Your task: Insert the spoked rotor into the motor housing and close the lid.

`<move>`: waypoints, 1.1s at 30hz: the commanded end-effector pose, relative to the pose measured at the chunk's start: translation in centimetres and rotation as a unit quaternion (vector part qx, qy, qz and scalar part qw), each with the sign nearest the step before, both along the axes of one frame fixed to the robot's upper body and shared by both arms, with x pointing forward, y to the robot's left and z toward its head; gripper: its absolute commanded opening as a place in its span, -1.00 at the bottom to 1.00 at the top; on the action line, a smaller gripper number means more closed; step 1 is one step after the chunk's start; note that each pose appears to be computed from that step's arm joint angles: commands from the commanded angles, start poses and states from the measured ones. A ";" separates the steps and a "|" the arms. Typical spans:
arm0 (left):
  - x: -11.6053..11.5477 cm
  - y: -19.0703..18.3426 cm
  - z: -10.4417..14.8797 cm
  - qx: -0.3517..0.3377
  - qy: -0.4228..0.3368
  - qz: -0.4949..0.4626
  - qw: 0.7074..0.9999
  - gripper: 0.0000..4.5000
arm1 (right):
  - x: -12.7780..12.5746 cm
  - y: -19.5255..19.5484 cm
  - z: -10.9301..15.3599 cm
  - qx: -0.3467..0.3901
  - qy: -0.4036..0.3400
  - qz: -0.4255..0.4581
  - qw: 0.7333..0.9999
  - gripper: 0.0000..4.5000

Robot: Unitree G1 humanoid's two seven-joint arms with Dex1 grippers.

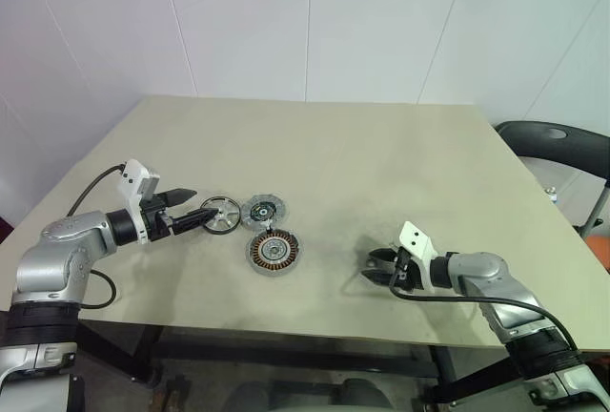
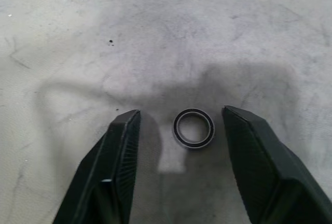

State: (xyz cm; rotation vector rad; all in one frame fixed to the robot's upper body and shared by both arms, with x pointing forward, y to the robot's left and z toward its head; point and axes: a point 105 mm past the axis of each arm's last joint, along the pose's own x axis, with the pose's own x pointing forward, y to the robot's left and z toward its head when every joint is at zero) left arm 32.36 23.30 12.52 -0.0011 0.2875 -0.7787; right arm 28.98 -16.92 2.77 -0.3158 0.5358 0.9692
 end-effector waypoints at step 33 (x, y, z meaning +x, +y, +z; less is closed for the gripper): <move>0.2 0.1 1.3 0.001 -0.022 0.000 1.000 0.95 | 1.5 -0.4 0.1 -0.005 -0.006 -0.046 0.999 -0.63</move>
